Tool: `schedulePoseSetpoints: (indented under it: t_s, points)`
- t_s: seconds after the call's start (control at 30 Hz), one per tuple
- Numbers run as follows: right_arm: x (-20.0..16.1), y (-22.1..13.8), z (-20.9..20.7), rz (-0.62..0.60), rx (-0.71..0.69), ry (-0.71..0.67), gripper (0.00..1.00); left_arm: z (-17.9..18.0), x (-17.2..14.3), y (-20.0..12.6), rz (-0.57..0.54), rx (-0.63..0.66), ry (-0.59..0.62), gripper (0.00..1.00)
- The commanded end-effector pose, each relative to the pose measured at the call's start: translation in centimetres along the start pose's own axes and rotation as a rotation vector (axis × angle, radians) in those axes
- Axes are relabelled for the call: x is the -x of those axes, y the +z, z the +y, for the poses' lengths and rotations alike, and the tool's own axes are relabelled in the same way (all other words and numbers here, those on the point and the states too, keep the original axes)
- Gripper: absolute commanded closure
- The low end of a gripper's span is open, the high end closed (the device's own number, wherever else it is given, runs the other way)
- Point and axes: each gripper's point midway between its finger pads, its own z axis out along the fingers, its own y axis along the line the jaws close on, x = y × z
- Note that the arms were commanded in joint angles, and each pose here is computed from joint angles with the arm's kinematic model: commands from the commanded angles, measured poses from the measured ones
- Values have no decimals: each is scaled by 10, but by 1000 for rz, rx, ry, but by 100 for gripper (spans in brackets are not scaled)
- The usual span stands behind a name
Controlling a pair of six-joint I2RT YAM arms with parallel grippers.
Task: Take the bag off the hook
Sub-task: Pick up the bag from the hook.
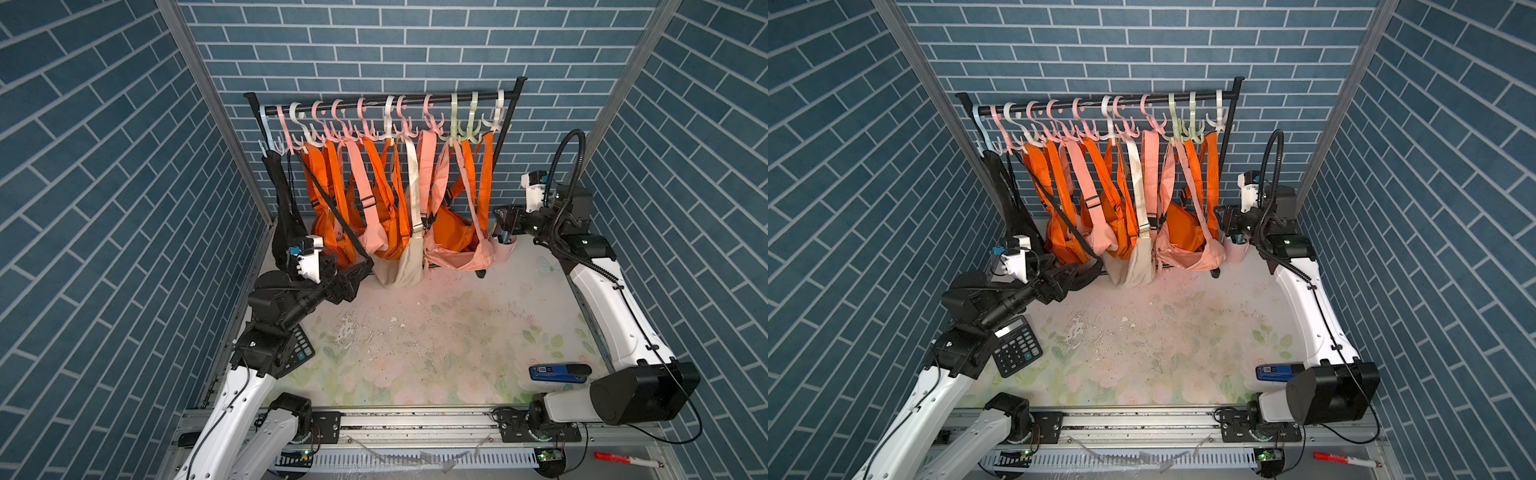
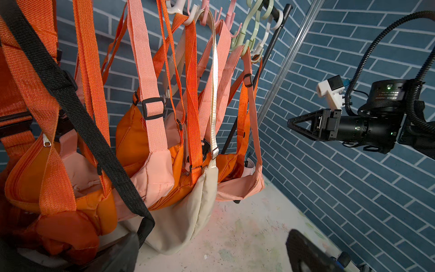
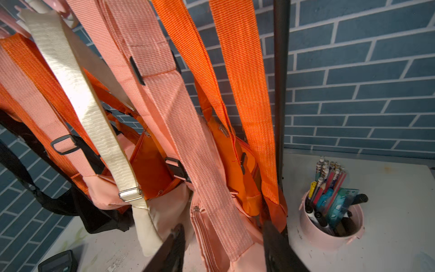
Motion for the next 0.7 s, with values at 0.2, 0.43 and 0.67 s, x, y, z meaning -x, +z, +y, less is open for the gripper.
schedulePoseSetpoints:
  t_s: [0.2, 0.43, 0.67]
  points:
    - [8, 31, 34, 46, 83, -80, 53, -1, -10, -1, 19, -13, 19, 1]
    - [10, 65, 35, 75, 66, -86, 55, 1, -15, -1, 37, -3, 26, 1]
    - [11, 86, 28, 87, 22, -91, 64, 3, -18, 0, 47, -1, 23, 1]
